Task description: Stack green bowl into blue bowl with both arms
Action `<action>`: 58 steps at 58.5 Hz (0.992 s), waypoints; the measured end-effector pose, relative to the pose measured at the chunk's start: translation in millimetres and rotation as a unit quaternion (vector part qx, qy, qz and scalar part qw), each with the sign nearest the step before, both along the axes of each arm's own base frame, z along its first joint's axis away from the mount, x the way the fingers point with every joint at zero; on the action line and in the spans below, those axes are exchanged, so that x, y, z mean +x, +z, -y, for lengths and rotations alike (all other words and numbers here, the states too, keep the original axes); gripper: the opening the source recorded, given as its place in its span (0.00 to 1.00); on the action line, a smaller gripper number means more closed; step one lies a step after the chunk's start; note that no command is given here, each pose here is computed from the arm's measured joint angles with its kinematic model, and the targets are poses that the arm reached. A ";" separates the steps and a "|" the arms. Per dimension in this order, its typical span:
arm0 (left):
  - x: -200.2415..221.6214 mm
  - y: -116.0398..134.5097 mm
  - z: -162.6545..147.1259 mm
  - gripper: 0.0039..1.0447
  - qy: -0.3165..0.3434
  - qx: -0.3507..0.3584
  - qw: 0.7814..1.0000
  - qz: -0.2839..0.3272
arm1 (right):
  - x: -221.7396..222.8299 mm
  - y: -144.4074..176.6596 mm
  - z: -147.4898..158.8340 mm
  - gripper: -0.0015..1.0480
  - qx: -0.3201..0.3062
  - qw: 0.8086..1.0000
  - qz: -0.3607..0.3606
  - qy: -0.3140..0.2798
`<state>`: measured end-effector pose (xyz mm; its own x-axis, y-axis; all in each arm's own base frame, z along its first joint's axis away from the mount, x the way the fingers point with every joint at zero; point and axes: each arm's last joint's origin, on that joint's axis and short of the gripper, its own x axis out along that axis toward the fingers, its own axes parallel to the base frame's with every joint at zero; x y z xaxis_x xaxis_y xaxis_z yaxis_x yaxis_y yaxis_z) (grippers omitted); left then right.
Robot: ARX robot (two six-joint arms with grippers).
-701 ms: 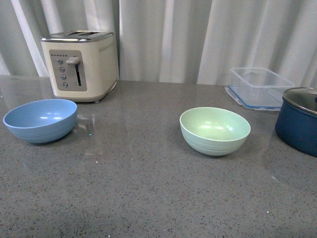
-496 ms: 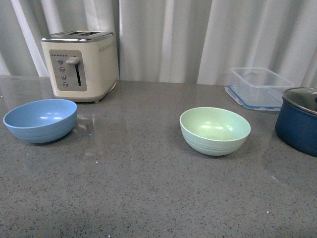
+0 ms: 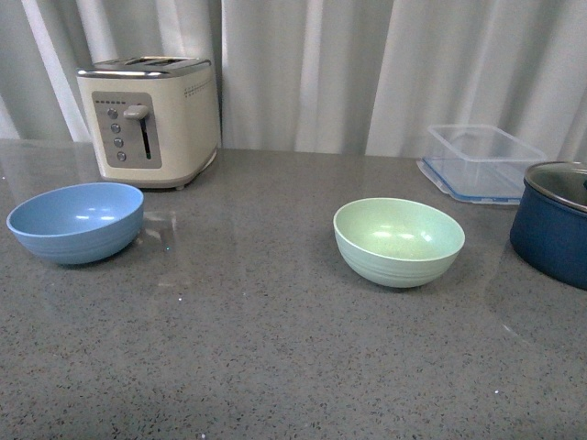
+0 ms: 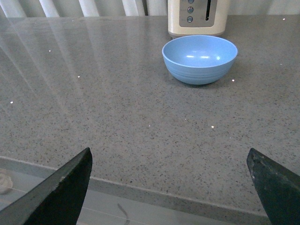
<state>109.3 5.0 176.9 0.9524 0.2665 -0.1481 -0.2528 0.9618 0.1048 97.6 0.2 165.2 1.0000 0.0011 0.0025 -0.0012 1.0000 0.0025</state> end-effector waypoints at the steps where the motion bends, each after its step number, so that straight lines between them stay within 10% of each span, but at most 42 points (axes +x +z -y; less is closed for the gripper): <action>1: 1.0 2.0 -0.6 0.94 0.001 -0.001 1.000 0.001 | 0.0 0.0 0.0 0.90 0.000 1.000 0.000 0.000; 27: 104.8 117.6 -34.8 0.94 0.013 -0.142 0.990 0.013 | 0.0 0.0 0.0 0.90 0.000 1.000 0.000 0.000; 58: 238.3 108.1 -51.9 0.94 0.057 -0.218 0.966 -0.127 | 0.0 0.0 0.0 0.90 0.000 1.000 0.000 0.000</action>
